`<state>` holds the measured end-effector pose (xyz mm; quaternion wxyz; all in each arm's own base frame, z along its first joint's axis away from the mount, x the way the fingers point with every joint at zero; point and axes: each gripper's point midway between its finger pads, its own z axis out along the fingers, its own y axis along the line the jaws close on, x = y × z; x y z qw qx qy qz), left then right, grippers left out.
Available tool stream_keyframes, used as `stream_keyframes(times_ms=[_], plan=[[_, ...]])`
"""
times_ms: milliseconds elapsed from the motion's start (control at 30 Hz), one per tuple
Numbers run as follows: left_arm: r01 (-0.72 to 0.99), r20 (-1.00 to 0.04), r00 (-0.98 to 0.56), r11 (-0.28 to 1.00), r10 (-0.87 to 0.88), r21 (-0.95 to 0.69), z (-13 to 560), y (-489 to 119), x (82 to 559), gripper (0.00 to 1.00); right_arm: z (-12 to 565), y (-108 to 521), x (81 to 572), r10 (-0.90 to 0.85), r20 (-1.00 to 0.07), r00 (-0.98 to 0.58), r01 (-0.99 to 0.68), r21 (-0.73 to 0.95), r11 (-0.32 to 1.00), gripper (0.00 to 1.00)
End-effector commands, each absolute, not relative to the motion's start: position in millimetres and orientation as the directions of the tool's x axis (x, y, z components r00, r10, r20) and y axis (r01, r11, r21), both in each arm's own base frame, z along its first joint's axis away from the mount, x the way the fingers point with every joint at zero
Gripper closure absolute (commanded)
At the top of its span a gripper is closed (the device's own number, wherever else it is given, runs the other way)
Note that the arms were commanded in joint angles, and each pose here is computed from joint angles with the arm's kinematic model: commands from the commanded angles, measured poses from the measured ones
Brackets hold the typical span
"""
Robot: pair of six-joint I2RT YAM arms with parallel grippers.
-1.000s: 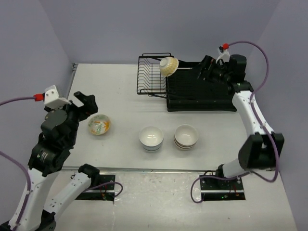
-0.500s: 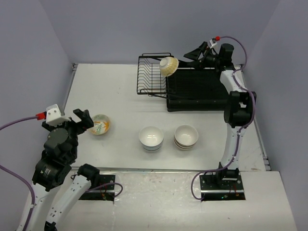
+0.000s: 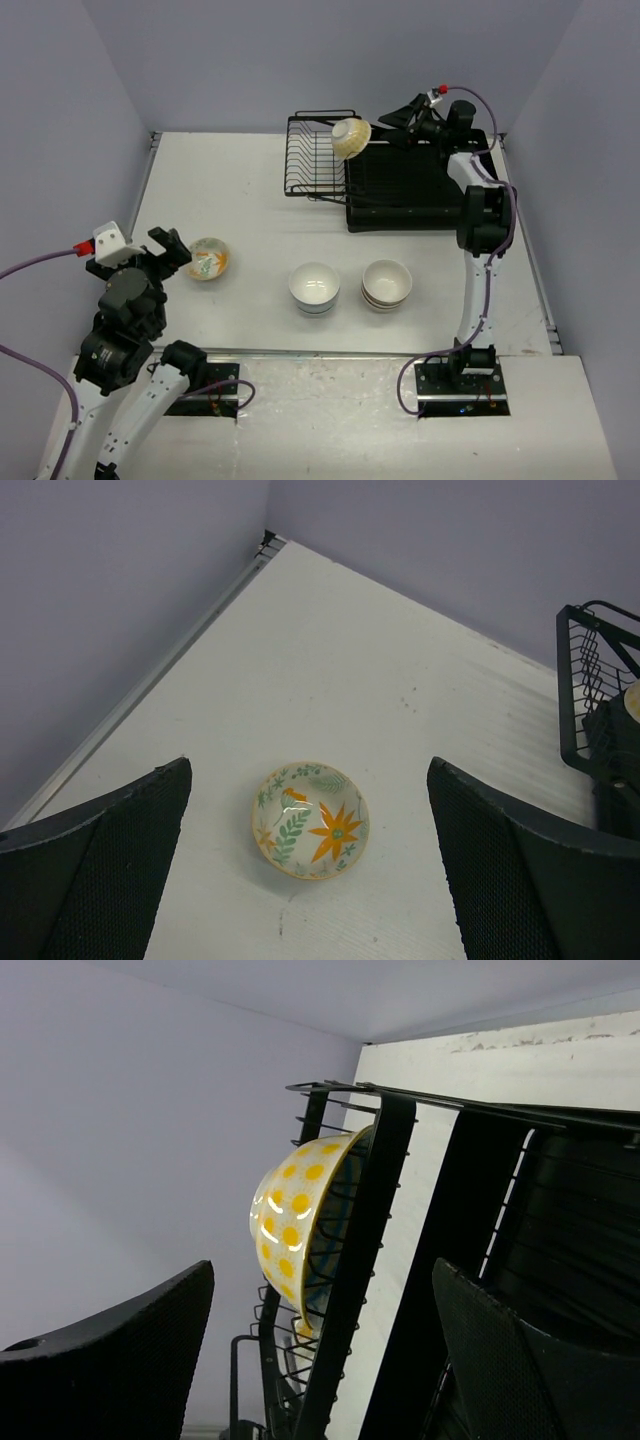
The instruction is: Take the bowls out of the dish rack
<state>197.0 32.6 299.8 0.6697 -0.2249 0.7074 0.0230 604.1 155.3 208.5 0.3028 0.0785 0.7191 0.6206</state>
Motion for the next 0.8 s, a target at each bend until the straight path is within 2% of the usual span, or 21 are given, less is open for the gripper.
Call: stream_keyframes(times_ms=[0, 433, 767], plan=[[-0.391, -0.950, 0.031, 0.870, -0.312, -0.299, 301.5, 37.6, 200.1, 0.00, 241.3, 169.2, 599.5, 0.444, -0.394, -0.805, -0.364, 0.918, 0.155, 0.11], [-0.368, -0.950, 0.015, 0.882, -0.312, -0.295, 295.6, 32.2, 202.9, 0.00, 240.5, 204.4, 595.3, 0.397, -0.376, -0.837, -0.375, 0.923, 0.084, 0.16], [-0.346, -0.952, 0.000, 0.893, -0.306, -0.287, 293.6, 26.9, 206.7, 0.00, 240.1, 203.8, 591.0, 0.396, -0.375, -0.838, -0.383, 0.922, 0.063, 0.19]])
